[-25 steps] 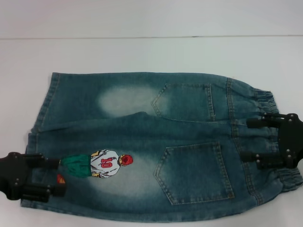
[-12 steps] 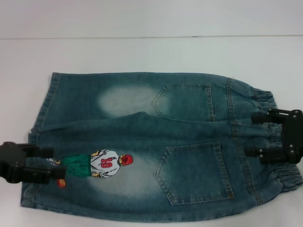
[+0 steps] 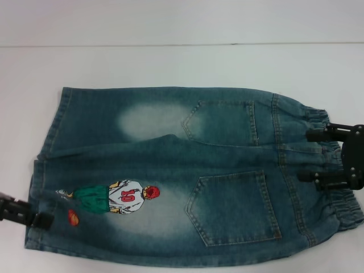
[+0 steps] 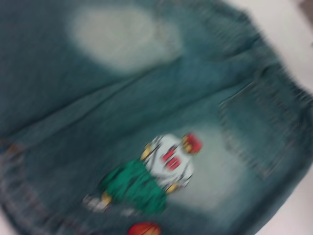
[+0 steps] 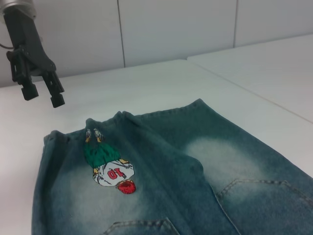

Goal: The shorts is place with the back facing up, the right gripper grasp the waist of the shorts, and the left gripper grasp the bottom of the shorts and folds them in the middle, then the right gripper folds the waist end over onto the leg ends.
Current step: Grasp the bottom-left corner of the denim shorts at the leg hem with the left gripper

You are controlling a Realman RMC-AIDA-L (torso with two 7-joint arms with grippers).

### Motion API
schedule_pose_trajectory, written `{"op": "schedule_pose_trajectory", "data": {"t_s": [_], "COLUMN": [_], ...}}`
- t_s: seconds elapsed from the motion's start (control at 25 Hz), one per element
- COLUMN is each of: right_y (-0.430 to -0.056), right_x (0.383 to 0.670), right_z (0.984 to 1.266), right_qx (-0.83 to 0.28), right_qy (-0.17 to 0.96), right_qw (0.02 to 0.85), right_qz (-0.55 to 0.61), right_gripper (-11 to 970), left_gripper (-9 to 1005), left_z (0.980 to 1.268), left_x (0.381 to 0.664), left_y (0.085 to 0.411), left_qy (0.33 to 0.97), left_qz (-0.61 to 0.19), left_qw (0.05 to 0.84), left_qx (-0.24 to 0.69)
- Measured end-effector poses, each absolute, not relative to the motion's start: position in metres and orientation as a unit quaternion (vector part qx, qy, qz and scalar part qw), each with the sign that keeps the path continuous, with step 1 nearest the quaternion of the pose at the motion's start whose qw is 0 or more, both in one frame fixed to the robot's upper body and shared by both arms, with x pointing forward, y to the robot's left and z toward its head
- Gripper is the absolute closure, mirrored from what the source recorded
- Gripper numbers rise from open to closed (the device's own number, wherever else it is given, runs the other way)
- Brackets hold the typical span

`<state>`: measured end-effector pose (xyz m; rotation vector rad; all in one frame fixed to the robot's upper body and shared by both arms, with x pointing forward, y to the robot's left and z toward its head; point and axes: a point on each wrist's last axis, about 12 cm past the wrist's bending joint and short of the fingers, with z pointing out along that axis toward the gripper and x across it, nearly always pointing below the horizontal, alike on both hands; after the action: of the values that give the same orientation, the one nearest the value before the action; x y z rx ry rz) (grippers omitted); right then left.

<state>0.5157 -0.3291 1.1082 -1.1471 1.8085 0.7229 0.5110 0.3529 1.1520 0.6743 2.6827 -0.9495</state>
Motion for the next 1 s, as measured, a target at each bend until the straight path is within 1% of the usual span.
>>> {"op": "schedule_pose_trajectory", "data": {"t_s": [0.24, 0.36, 0.52, 0.76, 1.0], "right_y": [-0.329, -0.328, -0.327, -0.327, -0.328], "right_x": [0.517, 0.518, 0.519, 0.520, 0.520], "right_z": [1.109, 1.110, 1.110, 1.111, 1.111], "right_qx": [-0.467, -0.470, -0.471, -0.472, -0.471], "right_qy": [0.722, 0.721, 0.721, 0.721, 0.721], "right_qw": [0.426, 0.426, 0.425, 0.425, 0.425], "right_qz": [0.282, 0.280, 0.279, 0.279, 0.277], "right_gripper": [29, 29, 29, 30, 30], "left_gripper": [59, 59, 60, 61, 66], "left_z": [1.144, 1.132, 1.123, 1.116, 1.114], "left_x": [0.519, 0.522, 0.522, 0.523, 0.525], "left_y": [0.346, 0.338, 0.337, 0.334, 0.324], "left_qy": [0.932, 0.940, 0.947, 0.950, 0.946], "left_qz": [-0.272, -0.240, -0.220, -0.209, -0.211], "left_qw": [0.073, 0.056, 0.037, 0.034, 0.026], "left_qx": [0.228, 0.234, 0.233, 0.229, 0.245]}}
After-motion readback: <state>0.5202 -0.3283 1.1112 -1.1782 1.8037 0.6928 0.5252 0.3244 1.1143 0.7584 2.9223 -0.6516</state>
